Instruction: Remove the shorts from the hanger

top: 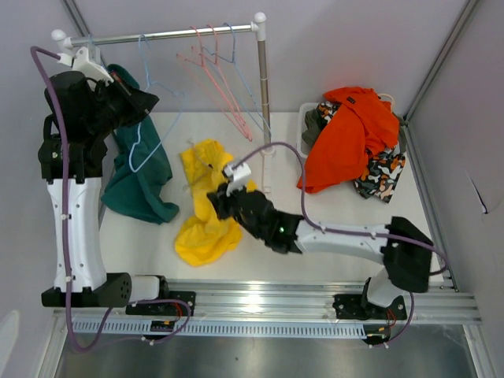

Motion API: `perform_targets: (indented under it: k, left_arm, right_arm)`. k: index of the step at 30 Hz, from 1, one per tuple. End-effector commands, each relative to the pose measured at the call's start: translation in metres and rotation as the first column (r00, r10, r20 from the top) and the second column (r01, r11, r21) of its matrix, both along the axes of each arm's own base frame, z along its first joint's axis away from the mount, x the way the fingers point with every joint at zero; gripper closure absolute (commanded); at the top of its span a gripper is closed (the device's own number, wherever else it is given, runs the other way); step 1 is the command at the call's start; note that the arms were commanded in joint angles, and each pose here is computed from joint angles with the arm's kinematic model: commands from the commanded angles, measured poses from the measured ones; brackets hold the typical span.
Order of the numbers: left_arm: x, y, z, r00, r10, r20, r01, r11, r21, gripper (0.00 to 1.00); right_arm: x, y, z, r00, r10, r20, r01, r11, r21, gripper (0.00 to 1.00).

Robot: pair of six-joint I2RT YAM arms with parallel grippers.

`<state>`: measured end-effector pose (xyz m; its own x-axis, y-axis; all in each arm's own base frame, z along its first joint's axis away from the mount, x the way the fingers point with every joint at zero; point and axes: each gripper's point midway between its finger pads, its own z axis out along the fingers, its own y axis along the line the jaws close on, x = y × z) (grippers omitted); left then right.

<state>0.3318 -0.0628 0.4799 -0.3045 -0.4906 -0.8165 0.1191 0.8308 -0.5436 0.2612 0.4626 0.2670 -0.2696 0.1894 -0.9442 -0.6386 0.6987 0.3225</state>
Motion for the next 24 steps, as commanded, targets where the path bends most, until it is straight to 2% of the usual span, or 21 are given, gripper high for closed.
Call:
perform_targets:
  k: [1,3,4,7,8,12,15,16,18,19,20,21,22,23,24]
  left_arm:
    - [0.02,0.013,0.01,0.997,0.053,0.049,-0.054,0.998,0.03,1.0]
    - [0.026,0.017,0.011,0.996,0.069,0.053,-0.071,0.997,0.035,1.0]
    - [0.028,0.018,0.01,0.996,0.073,0.053,-0.075,0.997,0.035,1.0]
    - [0.031,0.02,0.012,0.995,0.08,0.058,-0.082,0.996,0.032,1.0]
    - [0.032,0.019,0.01,0.996,0.077,0.053,-0.079,0.996,0.031,1.0]
    - [0.032,0.019,0.003,0.995,0.08,0.052,-0.081,0.996,0.027,1.0]
    - [0.031,0.019,0.002,0.996,0.076,0.056,-0.078,0.997,0.029,1.0]
    - [0.03,0.019,0.002,0.996,0.075,0.055,-0.077,0.996,0.037,1.0]
    - [0.03,0.02,0.0,0.996,0.077,0.051,-0.079,0.996,0.046,1.0]
    - [0.028,0.02,-0.002,0.996,0.078,0.048,-0.08,0.995,0.051,1.0]
    - [0.027,0.021,-0.003,0.996,0.078,0.047,-0.081,0.995,0.056,1.0]
    - [0.026,0.022,-0.002,0.995,0.08,0.053,-0.083,0.995,0.06,1.0]
    - [0.027,0.022,-0.006,0.996,0.08,0.047,-0.083,0.995,0.062,1.0]
    - [0.026,0.021,-0.008,0.996,0.078,0.044,-0.081,0.995,0.062,1.0]
    - [0.026,0.02,-0.009,0.996,0.071,0.044,-0.074,0.995,0.061,1.0]
  right_arm:
    - [-0.041,-0.048,0.05,0.995,-0.087,0.045,0.082,0.991,0.104,1.0]
    - [-0.053,-0.071,0.05,0.991,-0.126,0.052,0.123,0.99,0.062,1.0]
    - [-0.056,-0.094,0.072,0.985,-0.158,0.067,0.151,0.983,0.105,1.0]
    - [-0.044,-0.152,0.084,0.944,-0.312,0.107,0.302,0.948,0.096,1.0]
    - [-0.041,-0.179,0.104,0.924,-0.365,0.119,0.348,0.927,0.143,1.0]
    - [0.012,-0.26,0.153,0.822,-0.537,0.188,0.497,0.839,0.222,1.0]
    - [0.04,-0.282,0.196,0.785,-0.566,0.251,0.5,0.819,0.283,1.0]
    - [0.06,-0.307,0.209,0.733,-0.624,0.272,0.553,0.779,0.296,1.0]
    - [0.091,-0.315,0.224,0.703,-0.645,0.299,0.58,0.764,0.283,1.0]
    - [0.091,-0.319,0.269,0.689,-0.636,0.347,0.538,0.77,0.344,1.0]
    - [0.106,-0.337,0.282,0.645,-0.668,0.371,0.573,0.744,0.344,1.0]
    - [0.133,-0.331,0.281,0.646,-0.664,0.376,0.584,0.747,0.316,1.0]
    - [0.128,-0.339,0.329,0.608,-0.673,0.42,0.552,0.739,0.386,1.0]
    - [0.138,-0.351,0.343,0.575,-0.691,0.438,0.566,0.722,0.397,1.0]
    - [0.168,-0.347,0.337,0.572,-0.691,0.443,0.585,0.722,0.371,1.0]
